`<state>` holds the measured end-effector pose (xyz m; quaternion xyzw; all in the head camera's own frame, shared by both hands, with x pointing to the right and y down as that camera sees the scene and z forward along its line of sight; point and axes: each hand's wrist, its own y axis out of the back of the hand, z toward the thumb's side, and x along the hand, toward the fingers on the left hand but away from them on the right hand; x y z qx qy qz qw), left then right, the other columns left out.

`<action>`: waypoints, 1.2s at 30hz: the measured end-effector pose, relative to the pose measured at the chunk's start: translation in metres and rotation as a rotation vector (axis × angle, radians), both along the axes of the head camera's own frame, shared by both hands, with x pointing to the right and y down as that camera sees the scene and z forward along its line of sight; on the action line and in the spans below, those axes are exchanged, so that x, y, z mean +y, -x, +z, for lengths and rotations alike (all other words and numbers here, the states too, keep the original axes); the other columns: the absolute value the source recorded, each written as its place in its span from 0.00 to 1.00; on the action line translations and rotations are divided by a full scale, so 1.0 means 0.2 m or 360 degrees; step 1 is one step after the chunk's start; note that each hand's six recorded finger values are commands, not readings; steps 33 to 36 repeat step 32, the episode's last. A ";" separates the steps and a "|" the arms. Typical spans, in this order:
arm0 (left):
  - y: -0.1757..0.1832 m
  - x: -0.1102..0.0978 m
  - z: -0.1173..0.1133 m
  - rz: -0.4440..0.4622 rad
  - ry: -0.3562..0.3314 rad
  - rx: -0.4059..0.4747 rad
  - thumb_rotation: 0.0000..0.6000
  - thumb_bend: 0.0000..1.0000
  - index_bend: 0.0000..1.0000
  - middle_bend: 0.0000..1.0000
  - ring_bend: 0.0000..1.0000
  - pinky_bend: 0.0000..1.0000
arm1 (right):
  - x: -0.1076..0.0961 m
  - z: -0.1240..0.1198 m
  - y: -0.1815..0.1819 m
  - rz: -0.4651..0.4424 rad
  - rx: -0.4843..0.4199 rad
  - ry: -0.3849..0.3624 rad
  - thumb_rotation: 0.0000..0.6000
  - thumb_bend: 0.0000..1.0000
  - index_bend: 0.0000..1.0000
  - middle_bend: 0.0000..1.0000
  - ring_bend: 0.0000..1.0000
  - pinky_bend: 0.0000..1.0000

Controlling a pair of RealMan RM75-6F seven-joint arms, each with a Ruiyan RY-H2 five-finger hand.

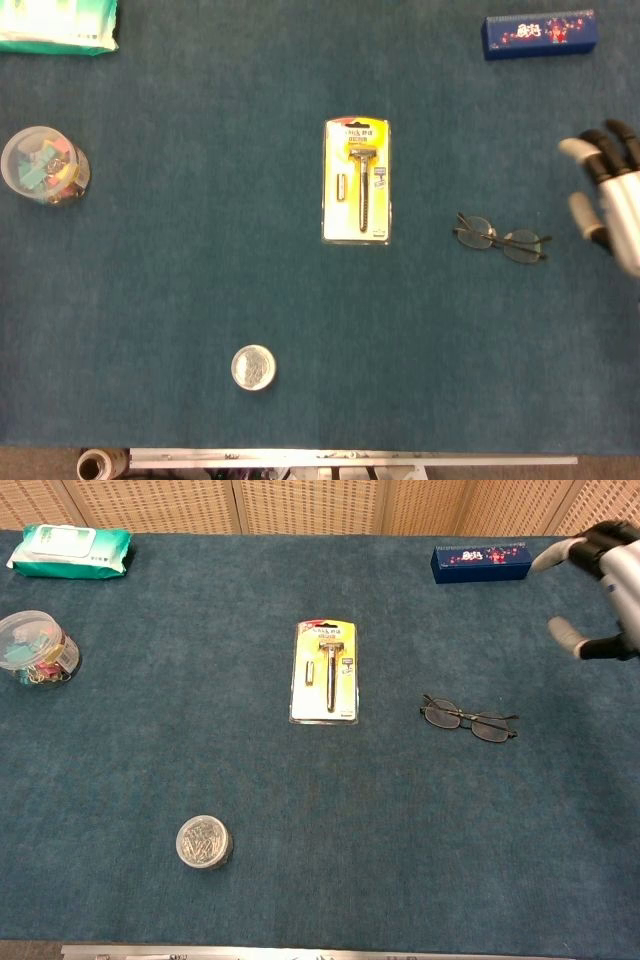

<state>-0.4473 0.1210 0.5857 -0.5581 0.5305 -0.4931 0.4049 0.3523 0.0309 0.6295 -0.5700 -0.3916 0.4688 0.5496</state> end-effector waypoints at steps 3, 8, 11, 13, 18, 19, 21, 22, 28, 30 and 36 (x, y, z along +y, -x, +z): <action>-0.02 -0.01 0.03 0.0015 0.0031 -0.0025 1.00 0.12 0.45 0.45 0.37 0.44 | 0.01 -0.12 -0.09 0.0045 -0.0069 -0.0079 1.00 0.32 0.31 0.31 0.19 0.40; -0.06 -0.04 0.08 0.0053 0.0083 -0.0068 1.00 0.12 0.45 0.45 0.37 0.44 | 0.05 -0.23 -0.22 0.0135 -0.0210 -0.0160 1.00 0.32 0.31 0.31 0.19 0.40; -0.09 -0.05 0.11 0.0072 0.0097 -0.0083 1.00 0.12 0.45 0.45 0.37 0.44 | 0.08 -0.26 -0.31 0.0186 -0.0286 -0.0176 1.00 0.32 0.31 0.31 0.19 0.40; -0.10 -0.06 0.12 0.0080 0.0097 -0.0084 1.00 0.12 0.45 0.45 0.37 0.44 | 0.09 -0.27 -0.36 0.0218 -0.0328 -0.0182 1.00 0.32 0.31 0.31 0.19 0.40; -0.12 -0.07 0.14 0.0085 0.0099 -0.0095 1.00 0.12 0.45 0.45 0.37 0.44 | 0.14 -0.27 -0.52 0.0343 -0.0444 -0.0184 1.00 0.32 0.31 0.31 0.19 0.40; -0.12 -0.08 0.14 0.0086 0.0098 -0.0095 1.00 0.12 0.45 0.45 0.37 0.44 | 0.15 -0.26 -0.55 0.0371 -0.0461 -0.0183 1.00 0.32 0.31 0.31 0.19 0.40; -0.12 -0.08 0.14 0.0089 0.0095 -0.0094 1.00 0.12 0.45 0.45 0.37 0.44 | 0.16 -0.25 -0.63 0.0439 -0.0489 -0.0180 1.00 0.32 0.31 0.31 0.19 0.40; -0.13 -0.08 0.14 0.0090 0.0093 -0.0093 1.00 0.12 0.45 0.45 0.37 0.44 | 0.17 -0.24 -0.66 0.0466 -0.0495 -0.0178 1.00 0.32 0.31 0.31 0.19 0.40; -0.12 -0.09 0.14 0.0083 0.0084 -0.0091 1.00 0.12 0.45 0.45 0.37 0.44 | 0.18 -0.23 -0.78 0.0559 -0.0556 -0.0189 1.00 0.32 0.31 0.31 0.19 0.40; -0.13 -0.09 0.14 0.0083 0.0084 -0.0097 1.00 0.12 0.45 0.45 0.37 0.44 | 0.18 -0.23 -0.79 0.0565 -0.0553 -0.0186 1.00 0.32 0.31 0.31 0.19 0.40; -0.14 -0.09 0.15 0.0090 0.0090 -0.0101 1.00 0.12 0.45 0.45 0.37 0.44 | 0.19 -0.22 -0.81 0.0577 -0.0555 -0.0168 1.00 0.32 0.31 0.31 0.19 0.40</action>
